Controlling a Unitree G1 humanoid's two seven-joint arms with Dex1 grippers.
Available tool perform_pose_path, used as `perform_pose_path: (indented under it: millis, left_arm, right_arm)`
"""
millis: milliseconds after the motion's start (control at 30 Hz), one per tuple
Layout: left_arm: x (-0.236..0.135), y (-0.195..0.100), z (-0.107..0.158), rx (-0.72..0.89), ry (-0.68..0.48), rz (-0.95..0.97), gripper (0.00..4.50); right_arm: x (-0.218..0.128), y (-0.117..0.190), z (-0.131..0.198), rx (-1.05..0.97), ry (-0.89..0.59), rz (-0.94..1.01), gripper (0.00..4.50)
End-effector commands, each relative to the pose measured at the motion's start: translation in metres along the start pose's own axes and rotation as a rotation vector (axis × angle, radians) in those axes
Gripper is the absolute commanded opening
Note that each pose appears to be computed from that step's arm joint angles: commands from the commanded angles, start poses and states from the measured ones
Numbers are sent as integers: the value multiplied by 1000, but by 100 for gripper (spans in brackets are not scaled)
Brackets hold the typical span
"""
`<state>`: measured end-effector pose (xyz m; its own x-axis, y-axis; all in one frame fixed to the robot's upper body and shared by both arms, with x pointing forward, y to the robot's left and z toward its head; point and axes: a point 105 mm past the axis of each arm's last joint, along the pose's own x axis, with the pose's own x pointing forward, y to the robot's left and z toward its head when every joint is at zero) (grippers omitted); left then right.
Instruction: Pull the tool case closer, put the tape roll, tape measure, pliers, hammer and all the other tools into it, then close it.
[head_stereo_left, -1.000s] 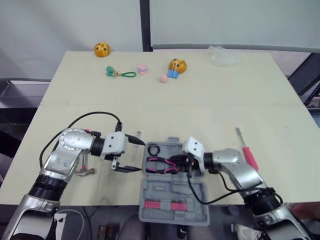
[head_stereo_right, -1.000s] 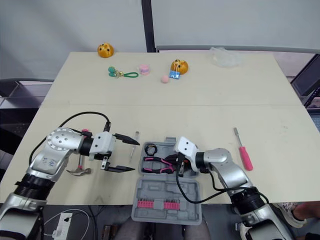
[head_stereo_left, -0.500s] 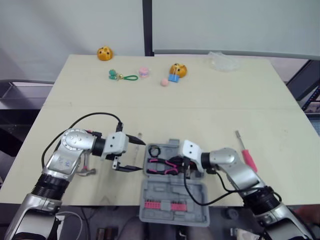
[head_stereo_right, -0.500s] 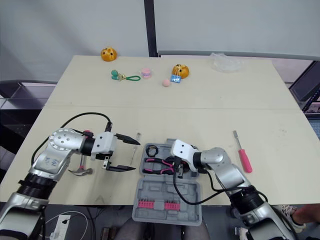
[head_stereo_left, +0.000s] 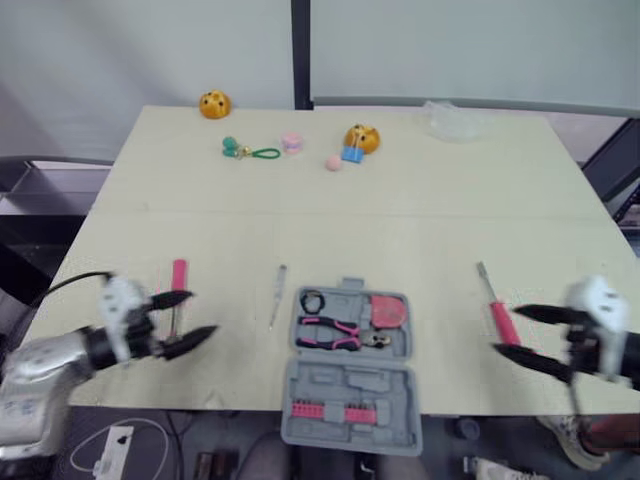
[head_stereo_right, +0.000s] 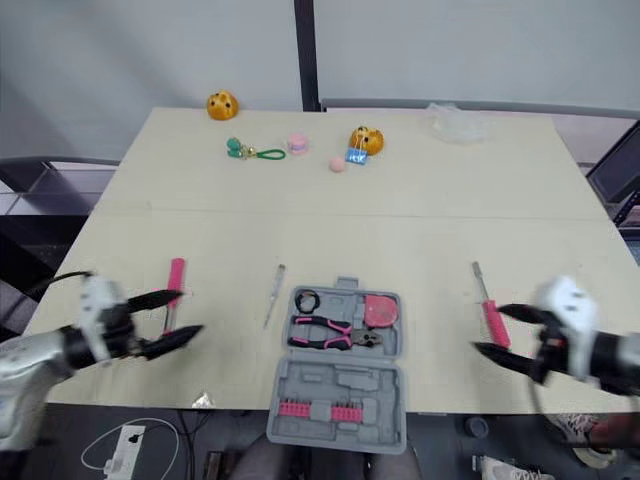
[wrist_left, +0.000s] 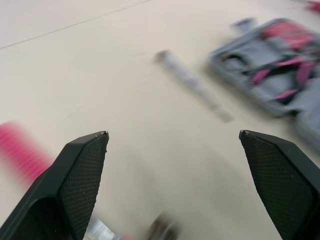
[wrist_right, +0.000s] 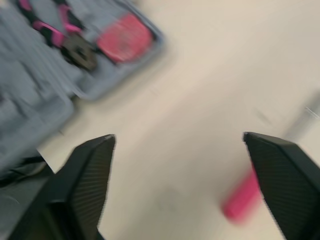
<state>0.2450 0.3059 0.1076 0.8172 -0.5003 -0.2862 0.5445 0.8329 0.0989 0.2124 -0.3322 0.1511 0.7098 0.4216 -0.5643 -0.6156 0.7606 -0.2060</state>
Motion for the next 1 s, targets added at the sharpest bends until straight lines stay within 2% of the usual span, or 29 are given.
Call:
perform_pose_path:
  millis: [33,133,233,400,500,700,833,900,1000]
  left_arm:
    - [-42,39,-3,-6,5,242,450]
    - [-65,48,-12,-67,16,291,450]
    - [-78,50,-27,-49,93,318,450]
    - [-78,44,-31,-29,147,265,450]
    - [-59,21,-20,35,185,103,450]
    - [-10,-45,2,159,190,-273,450]
    - [17,-83,4,242,205,-492,450]
    - [29,-98,11,276,154,-586,450]
    - [46,-109,3,356,182,-669,369]
  right_arm:
    - [-36,-32,-20,-22,63,-144,448]
    - [-48,-46,-35,-12,94,-205,448]
    - [-48,-55,-39,-25,98,-225,448]
    - [-27,-47,-20,-41,28,-154,448]
    - [-7,-25,-2,-51,-20,-53,448]
    - [35,42,30,-121,-95,181,448]
    - [56,79,31,-172,-83,316,448]
    - [62,90,26,-190,-67,377,448]
    - [77,99,19,-212,-52,411,365]
